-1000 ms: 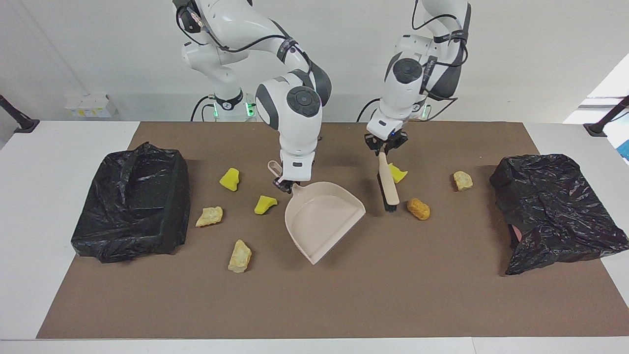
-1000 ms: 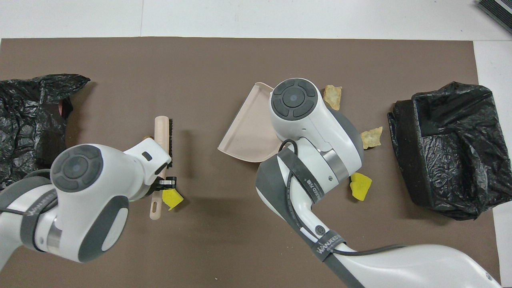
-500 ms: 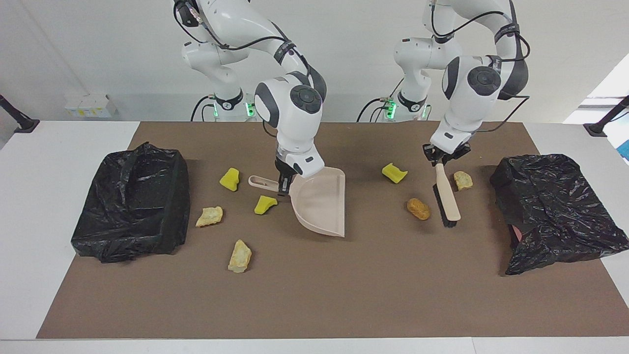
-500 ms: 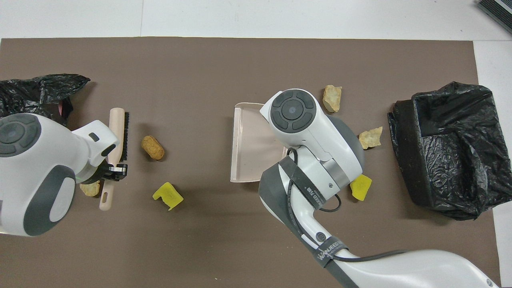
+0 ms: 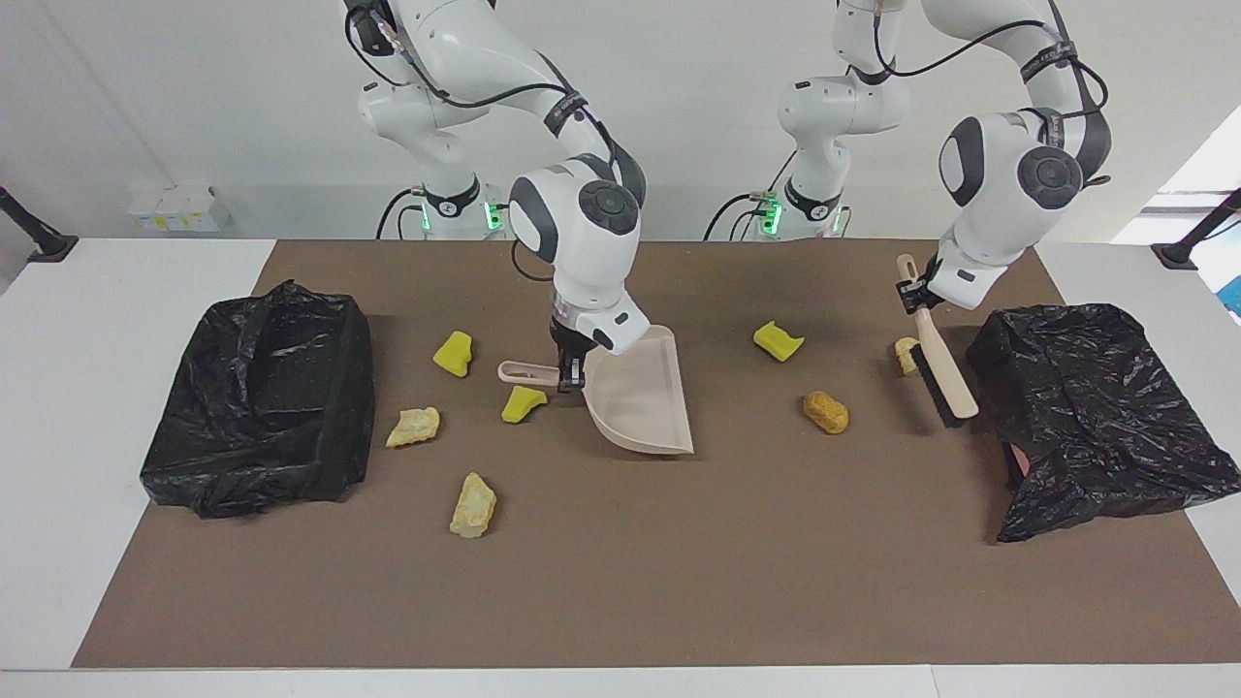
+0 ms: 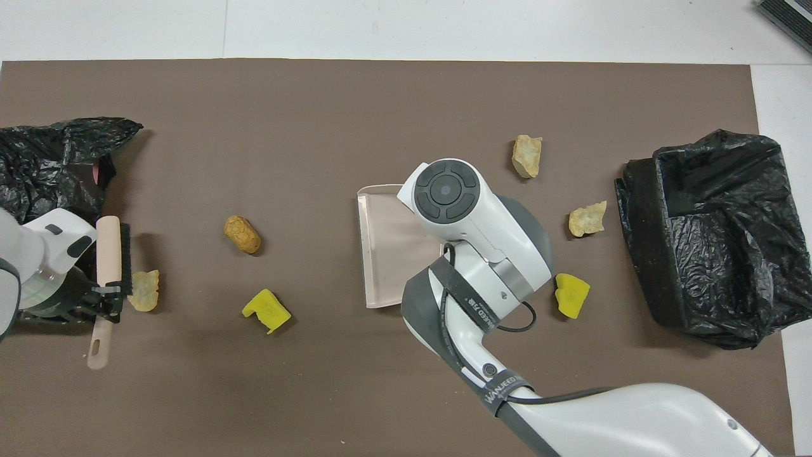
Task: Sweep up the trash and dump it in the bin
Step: 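Sweep the bread chunk toward the dustpan with the left gripper's brush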
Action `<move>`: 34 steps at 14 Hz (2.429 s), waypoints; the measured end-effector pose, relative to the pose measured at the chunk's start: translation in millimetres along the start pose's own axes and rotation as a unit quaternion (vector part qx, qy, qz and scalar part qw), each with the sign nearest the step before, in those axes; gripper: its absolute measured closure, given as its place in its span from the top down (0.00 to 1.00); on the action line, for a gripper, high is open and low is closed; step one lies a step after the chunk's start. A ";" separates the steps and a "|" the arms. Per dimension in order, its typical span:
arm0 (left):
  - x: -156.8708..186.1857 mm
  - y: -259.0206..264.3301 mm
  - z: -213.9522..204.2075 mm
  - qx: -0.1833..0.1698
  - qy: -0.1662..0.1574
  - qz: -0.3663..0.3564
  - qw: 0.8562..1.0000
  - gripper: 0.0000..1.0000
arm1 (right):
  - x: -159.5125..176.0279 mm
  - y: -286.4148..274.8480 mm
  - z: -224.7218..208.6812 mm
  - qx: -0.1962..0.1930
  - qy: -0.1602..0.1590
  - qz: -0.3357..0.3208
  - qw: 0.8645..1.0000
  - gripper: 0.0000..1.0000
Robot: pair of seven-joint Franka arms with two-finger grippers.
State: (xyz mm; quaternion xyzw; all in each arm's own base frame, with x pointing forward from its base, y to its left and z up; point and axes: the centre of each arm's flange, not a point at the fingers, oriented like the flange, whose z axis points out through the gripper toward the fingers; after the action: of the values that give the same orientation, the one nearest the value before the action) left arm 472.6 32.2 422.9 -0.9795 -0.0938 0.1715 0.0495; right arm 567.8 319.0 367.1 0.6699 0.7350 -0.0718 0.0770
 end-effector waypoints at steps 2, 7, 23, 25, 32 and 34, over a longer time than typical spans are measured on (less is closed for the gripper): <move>-6.0 -7.7 3.3 0.014 -0.010 -0.003 1.000 0.26 | 6.9 -1.0 5.8 -0.001 0.002 -0.005 1.000 0.32; -38.4 -18.1 51.7 0.016 -0.005 -0.016 1.000 0.26 | 15.1 -9.4 18.9 0.004 -0.002 0.023 1.000 0.32; -61.1 190.7 66.0 -0.015 0.094 0.096 0.991 0.26 | 38.8 -26.9 11.9 -0.042 -0.045 0.032 0.998 0.32; -72.9 217.4 69.4 -0.010 0.101 0.159 0.982 0.26 | 38.7 -26.8 12.1 -0.042 -0.044 0.032 0.998 0.32; -124.5 303.8 65.1 -0.087 0.103 0.236 0.962 0.26 | 38.4 -26.7 12.5 -0.042 -0.044 0.032 0.998 0.32; -126.5 318.9 51.2 -0.144 0.085 0.190 0.967 0.26 | 38.4 -26.6 12.5 -0.042 -0.044 0.032 0.998 0.32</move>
State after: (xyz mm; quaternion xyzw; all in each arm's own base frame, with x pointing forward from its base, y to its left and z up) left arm 391.3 -301.6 375.2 -0.9871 0.0750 0.0786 -0.1176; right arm 538.0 351.3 346.9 0.6853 0.7115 -0.0676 0.1399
